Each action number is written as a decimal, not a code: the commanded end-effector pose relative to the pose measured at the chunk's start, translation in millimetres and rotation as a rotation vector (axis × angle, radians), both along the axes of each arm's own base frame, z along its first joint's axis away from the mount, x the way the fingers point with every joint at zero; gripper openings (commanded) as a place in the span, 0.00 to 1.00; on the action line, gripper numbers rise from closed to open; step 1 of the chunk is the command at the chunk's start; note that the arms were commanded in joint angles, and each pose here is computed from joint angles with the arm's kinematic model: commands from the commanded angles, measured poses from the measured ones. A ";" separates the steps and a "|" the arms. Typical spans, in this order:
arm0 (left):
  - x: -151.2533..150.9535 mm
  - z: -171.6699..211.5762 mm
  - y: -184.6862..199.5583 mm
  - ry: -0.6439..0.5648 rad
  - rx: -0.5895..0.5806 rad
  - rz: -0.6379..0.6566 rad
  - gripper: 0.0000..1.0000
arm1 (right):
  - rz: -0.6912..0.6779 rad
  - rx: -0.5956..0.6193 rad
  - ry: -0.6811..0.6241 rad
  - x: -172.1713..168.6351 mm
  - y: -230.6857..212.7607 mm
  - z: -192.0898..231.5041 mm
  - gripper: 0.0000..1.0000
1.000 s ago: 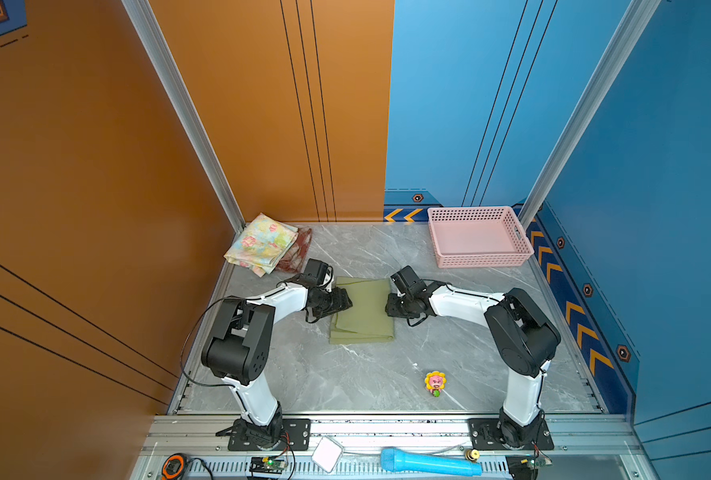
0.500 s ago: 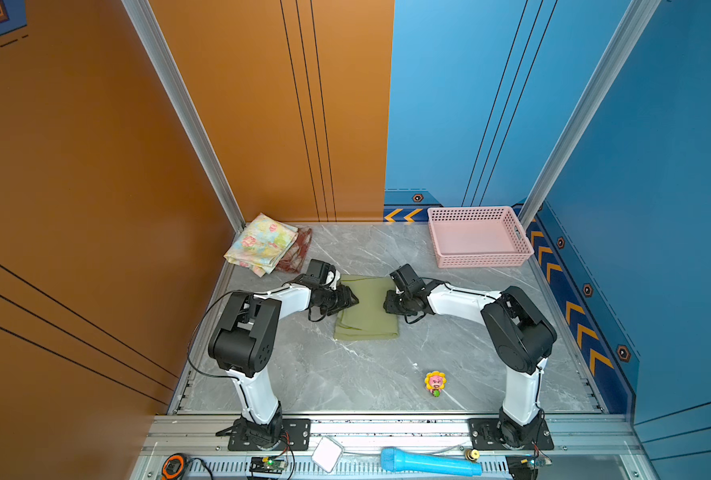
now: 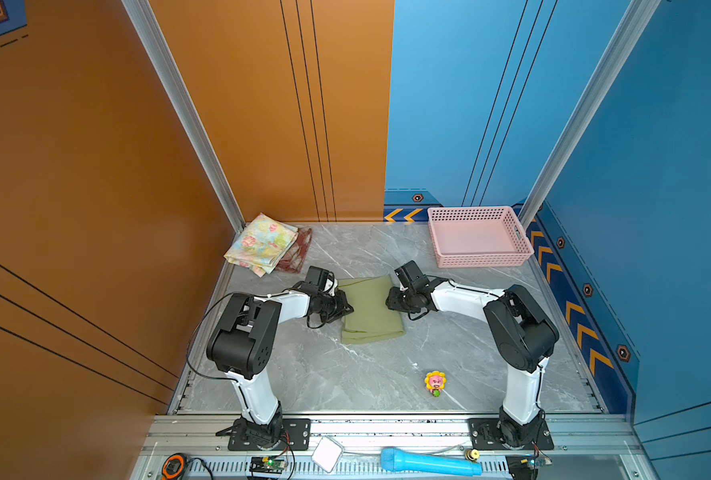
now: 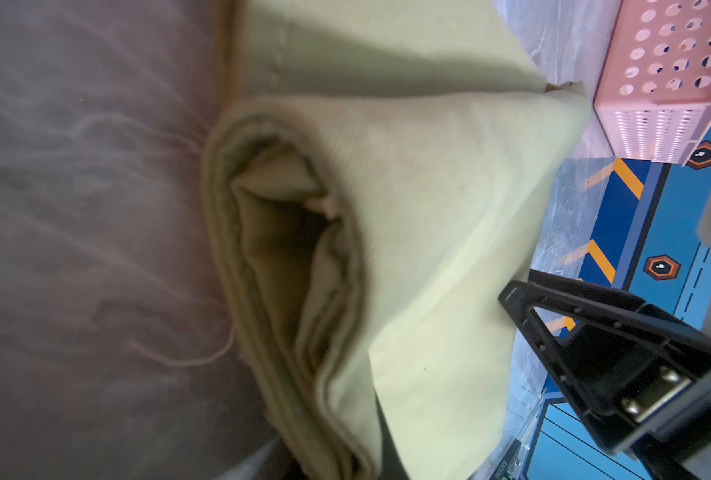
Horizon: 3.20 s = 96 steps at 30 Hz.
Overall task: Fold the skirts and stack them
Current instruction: 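Grasp the folded olive skirt's edge with the left gripper, then carry the olive skirt with the left gripper onto the floral and plaid stack, then release the olive skirt on the stack and withdraw the left gripper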
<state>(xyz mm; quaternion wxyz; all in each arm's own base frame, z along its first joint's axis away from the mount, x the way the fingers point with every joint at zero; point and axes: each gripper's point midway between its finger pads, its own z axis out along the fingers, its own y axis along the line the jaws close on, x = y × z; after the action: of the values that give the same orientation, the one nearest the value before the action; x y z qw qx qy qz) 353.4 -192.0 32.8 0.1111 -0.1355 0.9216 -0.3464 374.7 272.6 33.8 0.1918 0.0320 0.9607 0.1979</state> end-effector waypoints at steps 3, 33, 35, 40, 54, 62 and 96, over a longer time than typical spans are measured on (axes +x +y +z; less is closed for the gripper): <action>20.8 55.1 10.0 -0.108 -0.009 0.141 0.00 | -0.009 -0.029 -0.090 8.8 -23.7 54.8 0.53; 159.1 285.7 97.2 -0.647 -0.070 0.565 0.00 | -0.046 -0.027 -0.221 7.2 -61.6 114.5 0.58; 168.2 294.0 112.6 -0.685 -0.058 0.594 0.00 | -0.043 -0.029 -0.228 6.4 -62.5 116.4 0.58; 185.9 305.9 158.3 -0.747 -0.048 0.682 0.00 | -0.035 -0.026 -0.244 3.0 -63.5 122.4 0.58; 226.9 298.2 257.9 -0.819 -0.007 0.812 0.00 | -0.044 -0.065 -0.286 4.6 -73.2 136.0 0.59; 240.1 258.5 290.2 -0.754 0.022 0.871 0.00 | -0.058 -0.096 -0.302 7.7 -80.7 143.8 0.59; 120.8 176.2 307.2 -0.464 0.597 0.870 0.98 | -0.253 -0.182 -0.454 0.7 -206.7 166.8 1.00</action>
<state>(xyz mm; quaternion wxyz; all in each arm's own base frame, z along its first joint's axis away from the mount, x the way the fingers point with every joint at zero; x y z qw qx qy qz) 484.0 118.2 196.9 0.4571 -0.4315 0.7759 -0.0530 375.5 95.1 197.0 0.3998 0.0779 0.9062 0.1135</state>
